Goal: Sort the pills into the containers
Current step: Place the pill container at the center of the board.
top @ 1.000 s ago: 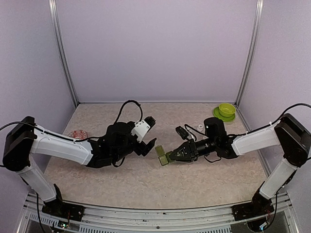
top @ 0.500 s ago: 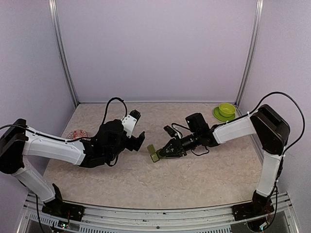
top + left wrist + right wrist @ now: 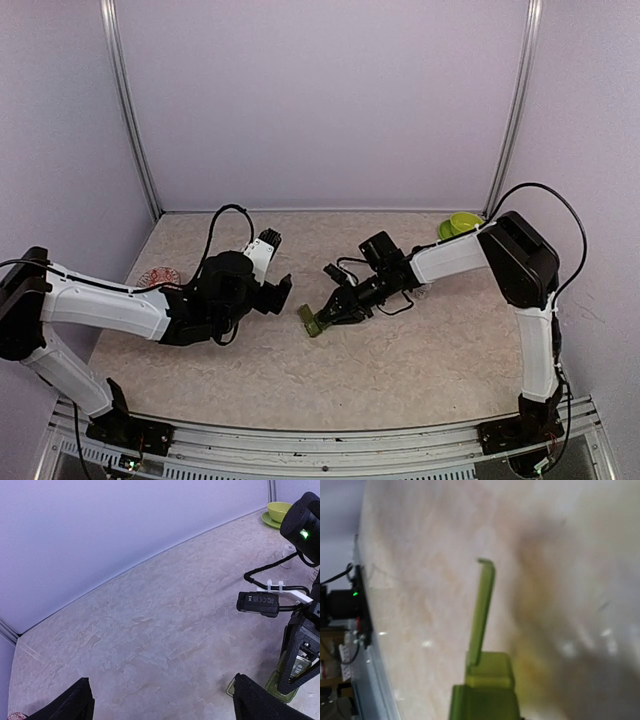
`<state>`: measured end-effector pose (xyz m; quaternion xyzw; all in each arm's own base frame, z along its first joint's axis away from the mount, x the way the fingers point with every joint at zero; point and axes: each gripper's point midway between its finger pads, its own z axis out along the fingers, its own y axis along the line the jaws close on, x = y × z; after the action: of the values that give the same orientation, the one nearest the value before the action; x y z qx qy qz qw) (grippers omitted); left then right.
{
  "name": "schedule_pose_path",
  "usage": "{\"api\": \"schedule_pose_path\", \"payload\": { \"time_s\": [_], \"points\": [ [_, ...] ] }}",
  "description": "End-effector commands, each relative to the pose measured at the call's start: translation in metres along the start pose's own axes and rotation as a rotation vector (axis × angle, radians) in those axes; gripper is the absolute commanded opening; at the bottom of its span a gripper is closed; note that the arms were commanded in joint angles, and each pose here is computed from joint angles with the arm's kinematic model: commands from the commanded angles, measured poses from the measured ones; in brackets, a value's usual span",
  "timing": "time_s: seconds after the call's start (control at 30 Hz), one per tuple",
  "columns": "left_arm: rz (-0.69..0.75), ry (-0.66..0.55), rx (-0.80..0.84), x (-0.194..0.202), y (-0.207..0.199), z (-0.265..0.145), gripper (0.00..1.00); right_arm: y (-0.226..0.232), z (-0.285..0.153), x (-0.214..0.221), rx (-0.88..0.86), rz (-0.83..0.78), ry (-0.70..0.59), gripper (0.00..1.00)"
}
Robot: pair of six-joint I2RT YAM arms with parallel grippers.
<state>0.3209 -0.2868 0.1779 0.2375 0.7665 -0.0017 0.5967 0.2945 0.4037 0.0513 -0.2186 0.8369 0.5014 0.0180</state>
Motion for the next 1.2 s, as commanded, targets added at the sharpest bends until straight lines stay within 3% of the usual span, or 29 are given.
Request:
{"api": "schedule_pose_path", "payload": {
  "time_s": [0.0,0.4,0.73,0.97,1.17],
  "points": [
    [-0.027,0.024,-0.023,0.009,0.008,-0.004,0.94,-0.023,0.0,-0.001,0.098,0.006,0.026,0.35],
    [-0.035,0.032,-0.011,0.012,0.004,-0.001,0.94,-0.044,-0.023,-0.023,0.187,-0.003,-0.01,0.6],
    [-0.037,0.039,-0.011,0.015,0.002,0.001,0.94,-0.043,-0.061,-0.038,0.385,-0.074,-0.075,0.73],
    [-0.037,0.043,-0.013,0.015,0.001,0.003,0.95,-0.038,-0.079,-0.018,0.476,-0.103,-0.102,0.77],
    [-0.04,0.049,-0.018,0.014,-0.001,0.007,0.98,-0.023,-0.052,0.018,0.459,-0.141,-0.034,0.78]
  ]
}}
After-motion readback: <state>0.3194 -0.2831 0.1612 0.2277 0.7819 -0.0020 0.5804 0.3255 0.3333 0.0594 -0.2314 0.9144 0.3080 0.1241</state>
